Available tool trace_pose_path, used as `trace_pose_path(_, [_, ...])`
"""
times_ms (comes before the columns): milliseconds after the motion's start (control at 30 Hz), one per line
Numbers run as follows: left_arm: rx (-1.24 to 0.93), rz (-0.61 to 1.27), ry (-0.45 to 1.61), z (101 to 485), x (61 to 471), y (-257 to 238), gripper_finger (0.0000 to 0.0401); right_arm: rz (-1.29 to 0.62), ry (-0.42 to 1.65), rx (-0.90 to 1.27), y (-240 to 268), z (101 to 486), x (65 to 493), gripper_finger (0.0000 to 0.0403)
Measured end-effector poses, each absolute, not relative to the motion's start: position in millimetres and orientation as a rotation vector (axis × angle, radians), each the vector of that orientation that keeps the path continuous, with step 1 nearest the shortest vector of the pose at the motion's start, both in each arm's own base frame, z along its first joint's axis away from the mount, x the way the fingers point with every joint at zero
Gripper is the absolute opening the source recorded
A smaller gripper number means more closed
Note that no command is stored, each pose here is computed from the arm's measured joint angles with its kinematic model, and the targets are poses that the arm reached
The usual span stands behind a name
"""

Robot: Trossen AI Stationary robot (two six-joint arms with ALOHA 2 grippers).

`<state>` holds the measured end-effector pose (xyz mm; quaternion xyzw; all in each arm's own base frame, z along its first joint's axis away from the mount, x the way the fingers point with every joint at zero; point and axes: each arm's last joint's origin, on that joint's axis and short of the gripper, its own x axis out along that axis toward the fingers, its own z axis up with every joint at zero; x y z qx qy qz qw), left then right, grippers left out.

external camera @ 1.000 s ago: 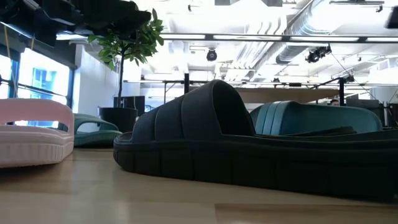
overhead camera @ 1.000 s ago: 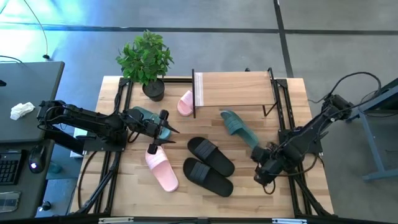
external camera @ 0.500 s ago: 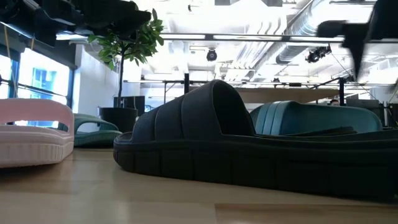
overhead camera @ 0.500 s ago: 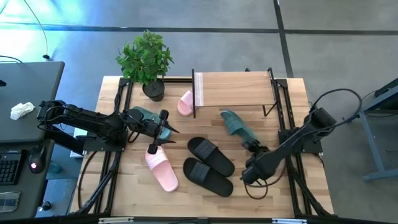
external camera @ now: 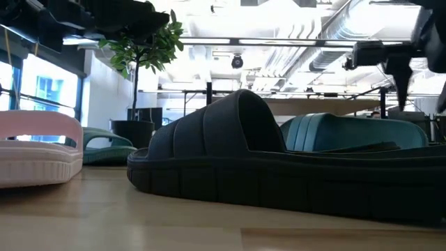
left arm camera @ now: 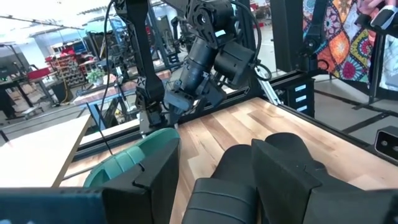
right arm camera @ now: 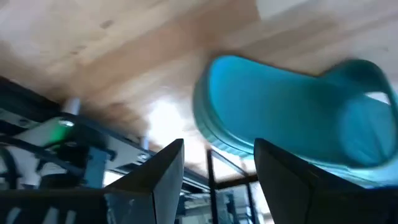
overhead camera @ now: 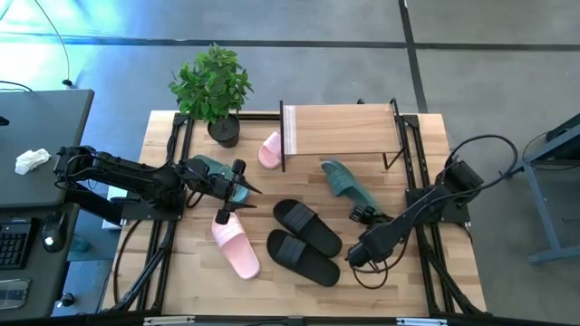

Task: Pick and place slides into the shelf
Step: Put the right green slide under the shelf

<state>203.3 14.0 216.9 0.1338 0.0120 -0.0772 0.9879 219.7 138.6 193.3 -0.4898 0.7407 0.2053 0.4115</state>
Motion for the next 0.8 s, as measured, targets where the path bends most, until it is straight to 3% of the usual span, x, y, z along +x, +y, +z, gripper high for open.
trace_pose_path(333, [0.272, -0.155, 0.025, 216.8, 203.3, 14.0, 0.0182, 0.608, 1.827, -1.342, 133.8, 170.3, 213.2, 0.0183])
trace_pose_path(800, [0.272, -0.156, 0.030, 216.3, 203.2, 14.0, 0.0182, 0.591, 1.836, -1.466, 119.7, 146.6, 201.7, 0.0183])
